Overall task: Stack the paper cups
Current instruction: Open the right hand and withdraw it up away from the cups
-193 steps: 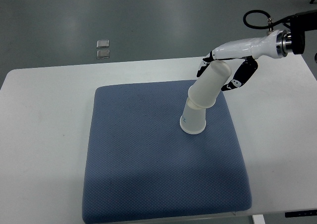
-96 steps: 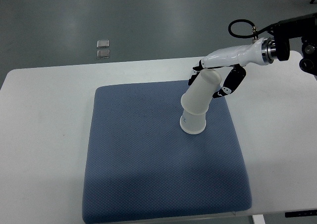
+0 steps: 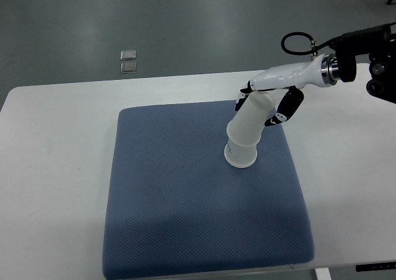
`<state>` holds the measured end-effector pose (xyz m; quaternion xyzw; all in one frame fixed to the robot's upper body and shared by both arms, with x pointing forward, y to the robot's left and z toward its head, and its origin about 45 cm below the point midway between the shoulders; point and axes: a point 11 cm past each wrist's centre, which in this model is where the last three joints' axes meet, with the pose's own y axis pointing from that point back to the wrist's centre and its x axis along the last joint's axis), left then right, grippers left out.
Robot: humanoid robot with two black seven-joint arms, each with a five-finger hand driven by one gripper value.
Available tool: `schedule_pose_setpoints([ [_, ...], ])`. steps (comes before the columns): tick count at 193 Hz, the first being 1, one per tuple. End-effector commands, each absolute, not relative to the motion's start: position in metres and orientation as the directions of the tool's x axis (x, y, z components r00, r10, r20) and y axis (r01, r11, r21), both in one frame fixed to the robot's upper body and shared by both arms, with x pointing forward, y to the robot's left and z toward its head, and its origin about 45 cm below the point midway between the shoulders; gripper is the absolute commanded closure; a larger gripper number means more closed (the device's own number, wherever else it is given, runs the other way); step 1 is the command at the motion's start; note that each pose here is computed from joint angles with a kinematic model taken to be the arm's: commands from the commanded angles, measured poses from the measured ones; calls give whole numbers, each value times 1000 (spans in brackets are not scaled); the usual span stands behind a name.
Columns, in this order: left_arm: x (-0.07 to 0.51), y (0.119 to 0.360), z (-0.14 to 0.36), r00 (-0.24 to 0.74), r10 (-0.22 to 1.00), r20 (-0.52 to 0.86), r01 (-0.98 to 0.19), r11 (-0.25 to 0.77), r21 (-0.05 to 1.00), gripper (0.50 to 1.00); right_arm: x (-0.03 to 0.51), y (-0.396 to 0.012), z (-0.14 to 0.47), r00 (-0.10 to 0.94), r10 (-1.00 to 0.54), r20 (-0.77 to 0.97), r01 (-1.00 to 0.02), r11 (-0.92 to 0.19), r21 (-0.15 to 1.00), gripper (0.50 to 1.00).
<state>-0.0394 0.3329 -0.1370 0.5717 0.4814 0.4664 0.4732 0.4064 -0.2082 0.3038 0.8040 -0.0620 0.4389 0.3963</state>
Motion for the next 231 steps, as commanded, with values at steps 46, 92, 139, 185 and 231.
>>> schedule_pose_setpoints([
  [46,-40,333,-137,101,992,77,110,-88,990,500,407,-206,308,594,216,775,-464,-695,549,601],
  [92,-40,333,-137,101,992,79,110,-90,990,500,415,-209,319,585,139,799,-501,-713,491,597],
  [139,-39,333,-137,101,992,77,109,-88,990,500,442,-247,332,617,-307,725,-659,-705,262,599],
  [185,-40,333,-137,101,992,77,110,-88,990,500,460,-266,302,610,-721,328,-778,-624,76,599],
  [231,-40,333,-137,101,992,79,110,-90,990,500,464,-282,246,486,-871,-71,-862,-491,126,599],
])
